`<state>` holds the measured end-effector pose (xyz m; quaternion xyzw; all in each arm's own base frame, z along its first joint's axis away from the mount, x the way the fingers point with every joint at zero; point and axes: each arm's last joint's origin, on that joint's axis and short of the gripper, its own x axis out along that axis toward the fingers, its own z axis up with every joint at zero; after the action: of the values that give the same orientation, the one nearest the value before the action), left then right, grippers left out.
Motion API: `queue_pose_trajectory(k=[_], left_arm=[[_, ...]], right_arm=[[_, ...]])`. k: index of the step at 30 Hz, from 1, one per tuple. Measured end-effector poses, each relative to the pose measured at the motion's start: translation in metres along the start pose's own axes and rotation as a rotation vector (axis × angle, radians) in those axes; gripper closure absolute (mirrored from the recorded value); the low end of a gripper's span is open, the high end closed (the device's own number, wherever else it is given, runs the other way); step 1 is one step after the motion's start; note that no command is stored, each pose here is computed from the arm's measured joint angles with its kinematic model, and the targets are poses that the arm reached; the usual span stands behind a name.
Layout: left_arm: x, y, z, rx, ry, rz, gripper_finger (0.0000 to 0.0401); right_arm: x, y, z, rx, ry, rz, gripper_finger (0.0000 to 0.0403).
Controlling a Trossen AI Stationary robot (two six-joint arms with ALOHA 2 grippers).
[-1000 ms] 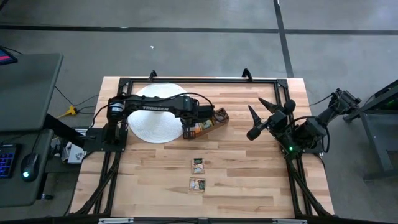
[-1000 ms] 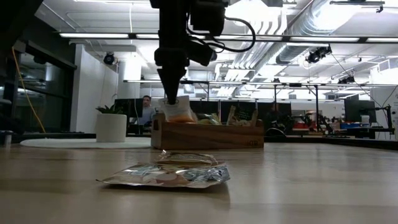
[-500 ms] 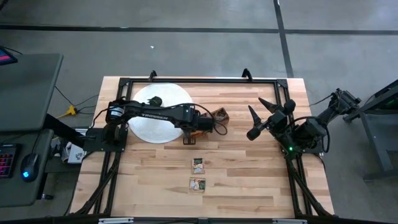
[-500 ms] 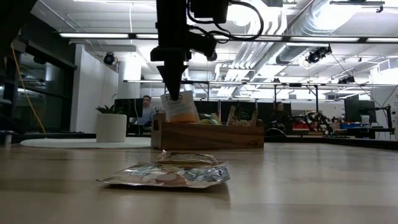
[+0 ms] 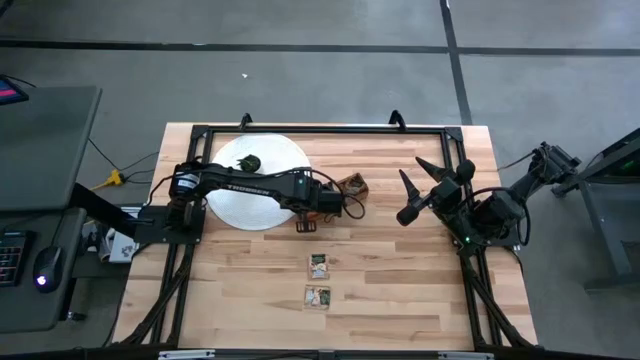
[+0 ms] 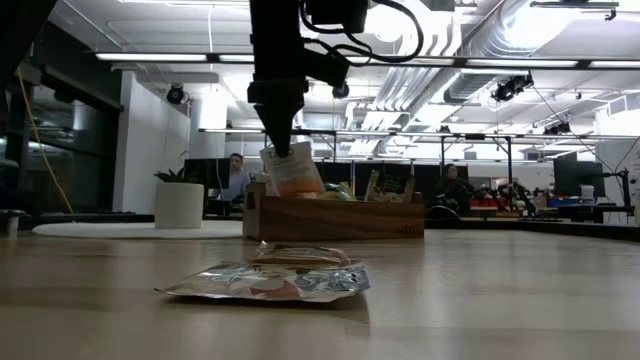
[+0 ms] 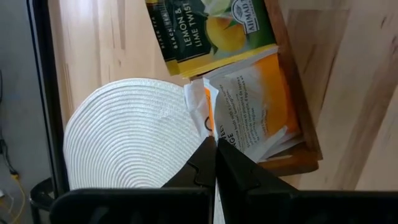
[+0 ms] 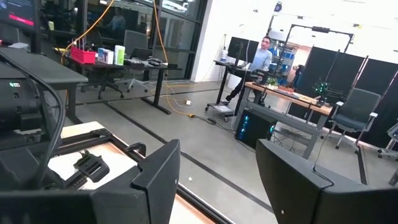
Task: Pick & Place Tea
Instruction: Put the white tea bag into the left section of the wooden organizer
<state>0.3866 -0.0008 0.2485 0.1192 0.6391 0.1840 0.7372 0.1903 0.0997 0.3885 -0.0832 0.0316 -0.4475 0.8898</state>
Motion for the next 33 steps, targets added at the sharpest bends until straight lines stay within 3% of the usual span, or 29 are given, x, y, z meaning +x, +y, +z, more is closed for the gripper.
queue_pose_trajectory(k=[6, 19, 27, 33], left_arm=[[-0.005, -0.011, -0.001, 0.028, -0.008, -0.005, 0.0401], [0.030, -0.045, 0.004, 0.105, 0.095, -0.031, 0.0401], [0.015, -0.034, 0.011, 0.106, 0.080, -0.015, 0.0401], [0.012, -0.022, 0.017, 0.074, 0.074, -0.143, 0.0401]], right_arm=[[0.000, 0.001, -0.001, -0.015, 0.000, 0.000, 0.0197], [0.001, 0.001, -0.001, -0.022, 0.001, -0.002, 0.0196], [0.001, 0.002, -0.002, -0.031, 0.002, -0.002, 0.0196], [0.001, 0.002, -0.002, -0.031, 0.002, -0.002, 0.0196]])
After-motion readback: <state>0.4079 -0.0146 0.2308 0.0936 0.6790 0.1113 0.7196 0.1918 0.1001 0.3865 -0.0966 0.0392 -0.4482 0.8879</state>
